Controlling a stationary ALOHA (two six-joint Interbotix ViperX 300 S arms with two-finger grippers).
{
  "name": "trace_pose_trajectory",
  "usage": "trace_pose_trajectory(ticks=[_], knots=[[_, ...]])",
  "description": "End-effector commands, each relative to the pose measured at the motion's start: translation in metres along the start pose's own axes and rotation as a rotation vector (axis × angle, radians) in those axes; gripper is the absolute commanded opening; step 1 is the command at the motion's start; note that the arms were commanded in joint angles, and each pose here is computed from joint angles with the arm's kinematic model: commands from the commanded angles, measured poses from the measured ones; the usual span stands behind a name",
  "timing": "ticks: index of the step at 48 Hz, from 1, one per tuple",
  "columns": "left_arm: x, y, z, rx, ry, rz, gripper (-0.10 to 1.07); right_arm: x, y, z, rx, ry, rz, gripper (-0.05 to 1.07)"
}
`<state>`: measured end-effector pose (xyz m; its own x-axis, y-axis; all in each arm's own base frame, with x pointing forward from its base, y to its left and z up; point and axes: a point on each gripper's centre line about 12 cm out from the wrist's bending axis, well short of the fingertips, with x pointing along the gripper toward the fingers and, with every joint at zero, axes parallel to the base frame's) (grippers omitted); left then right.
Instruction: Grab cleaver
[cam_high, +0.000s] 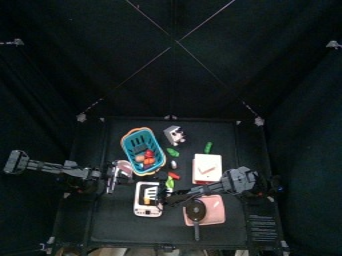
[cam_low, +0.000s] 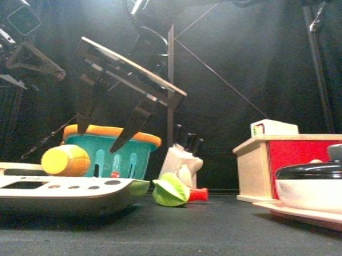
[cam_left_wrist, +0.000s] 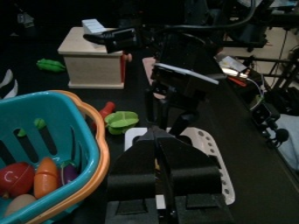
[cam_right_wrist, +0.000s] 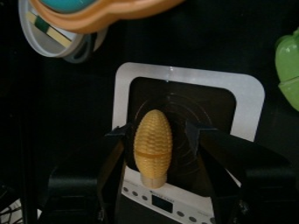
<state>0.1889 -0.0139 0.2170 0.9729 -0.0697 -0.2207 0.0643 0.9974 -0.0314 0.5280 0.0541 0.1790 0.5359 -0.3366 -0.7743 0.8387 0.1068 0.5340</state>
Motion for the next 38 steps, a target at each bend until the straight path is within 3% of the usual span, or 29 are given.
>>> trace_pose_trajectory(ticks=[1,16,26,38], knots=[[0.001,0.000,0.009,0.000,-0.025,-0.001,0.30,-0.042,0.023,0.022,0.008,-0.027,0.096,0.87],[0.001,0.000,0.009,0.000,-0.025,-0.001,0.30,-0.091,0.020,0.051,-0.159,-0.077,0.142,0.87],[0.001,-0.001,0.013,0.000,-0.038,-0.002,0.30,-0.130,0.008,0.079,-0.301,-0.122,0.128,0.86],[0.002,-0.001,0.021,0.004,-0.066,-0.001,0.30,-0.158,-0.019,0.149,-0.466,-0.233,0.061,0.86]])
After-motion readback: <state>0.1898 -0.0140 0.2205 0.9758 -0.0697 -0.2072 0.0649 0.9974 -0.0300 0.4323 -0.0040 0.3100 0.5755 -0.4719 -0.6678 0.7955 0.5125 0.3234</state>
